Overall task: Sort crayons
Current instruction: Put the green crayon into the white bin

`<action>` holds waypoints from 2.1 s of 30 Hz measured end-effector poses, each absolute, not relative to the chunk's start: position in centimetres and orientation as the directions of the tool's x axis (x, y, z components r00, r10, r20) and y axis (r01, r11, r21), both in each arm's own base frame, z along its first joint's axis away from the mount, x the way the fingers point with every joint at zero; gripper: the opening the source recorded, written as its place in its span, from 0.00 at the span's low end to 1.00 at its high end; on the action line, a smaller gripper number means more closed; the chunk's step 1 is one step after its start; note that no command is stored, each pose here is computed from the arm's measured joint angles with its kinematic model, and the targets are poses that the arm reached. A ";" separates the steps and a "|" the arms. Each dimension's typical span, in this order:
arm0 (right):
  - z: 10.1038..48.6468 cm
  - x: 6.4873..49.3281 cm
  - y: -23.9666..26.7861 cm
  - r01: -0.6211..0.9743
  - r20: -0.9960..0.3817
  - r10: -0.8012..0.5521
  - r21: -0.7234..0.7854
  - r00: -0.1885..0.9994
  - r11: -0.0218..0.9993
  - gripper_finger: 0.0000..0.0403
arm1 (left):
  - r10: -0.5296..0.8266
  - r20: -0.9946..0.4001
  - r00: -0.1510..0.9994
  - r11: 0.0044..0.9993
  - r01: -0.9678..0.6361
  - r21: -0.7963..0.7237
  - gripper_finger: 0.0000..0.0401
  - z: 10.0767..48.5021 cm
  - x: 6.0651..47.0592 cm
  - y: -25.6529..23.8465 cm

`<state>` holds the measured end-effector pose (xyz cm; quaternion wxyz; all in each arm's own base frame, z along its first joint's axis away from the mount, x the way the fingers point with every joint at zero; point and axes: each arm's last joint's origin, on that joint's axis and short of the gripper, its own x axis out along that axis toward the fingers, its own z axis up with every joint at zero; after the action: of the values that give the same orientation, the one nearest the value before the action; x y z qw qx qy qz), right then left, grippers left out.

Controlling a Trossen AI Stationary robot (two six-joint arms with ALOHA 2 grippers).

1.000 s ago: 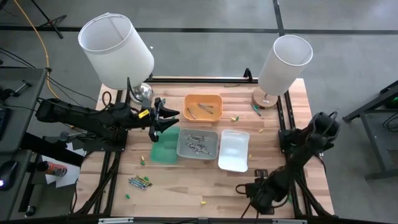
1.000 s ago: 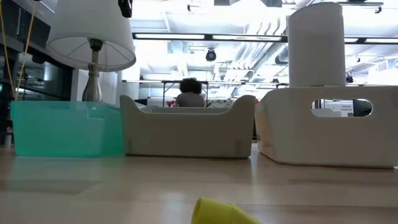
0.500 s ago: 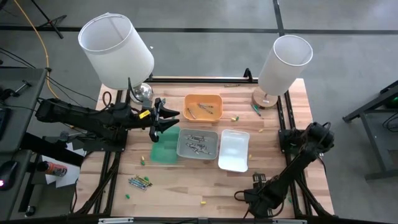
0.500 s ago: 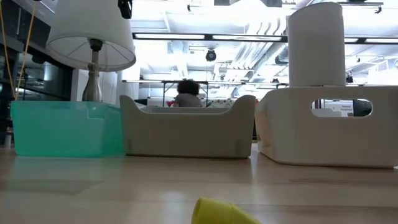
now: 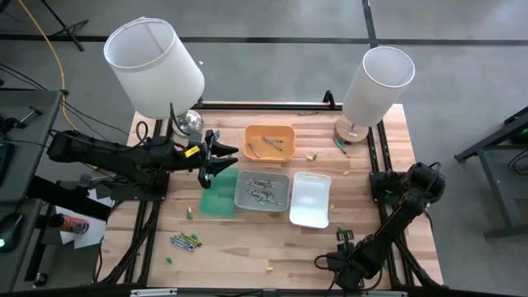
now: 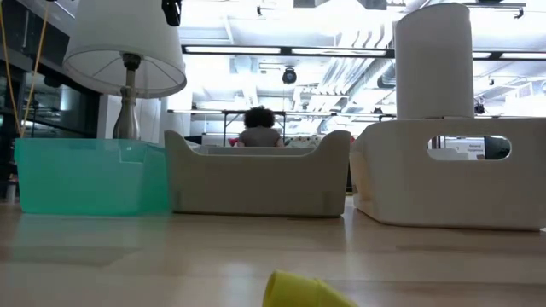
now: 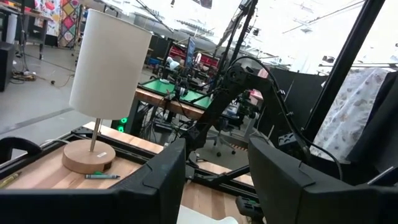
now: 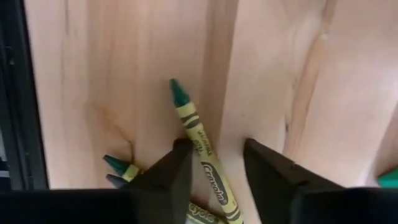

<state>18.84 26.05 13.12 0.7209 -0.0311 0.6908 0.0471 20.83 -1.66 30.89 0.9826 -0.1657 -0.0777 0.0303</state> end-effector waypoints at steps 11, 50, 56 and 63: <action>12.9 19.6 25.0 -0.074 -1.000 0.010 0.010 -0.002 0.997 0.04 | 0.085 0.142 0.986 0.943 -0.034 -0.331 0.40 30.9 20.8 -1.7; 24.8 19.6 11.0 0.250 -0.247 -0.151 0.442 0.957 0.862 0.00 | 0.089 0.143 0.986 0.943 -0.037 -0.331 0.40 30.9 20.8 -1.6; 28.4 23.5 7.2 0.149 0.053 -0.172 0.296 0.984 0.944 0.00 | 0.089 0.143 0.986 0.943 -0.037 -0.330 0.40 30.9 20.8 -1.6; 31.5 27.3 4.2 0.042 0.113 -0.060 0.159 0.992 0.986 0.00 | 0.089 0.143 0.986 0.943 -0.037 -0.331 0.40 30.9 20.8 -1.6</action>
<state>27.25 4.23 31.52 0.9948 0.0786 -0.0587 -0.0256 20.84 -1.65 30.89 0.9826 -0.1657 -0.0781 0.0320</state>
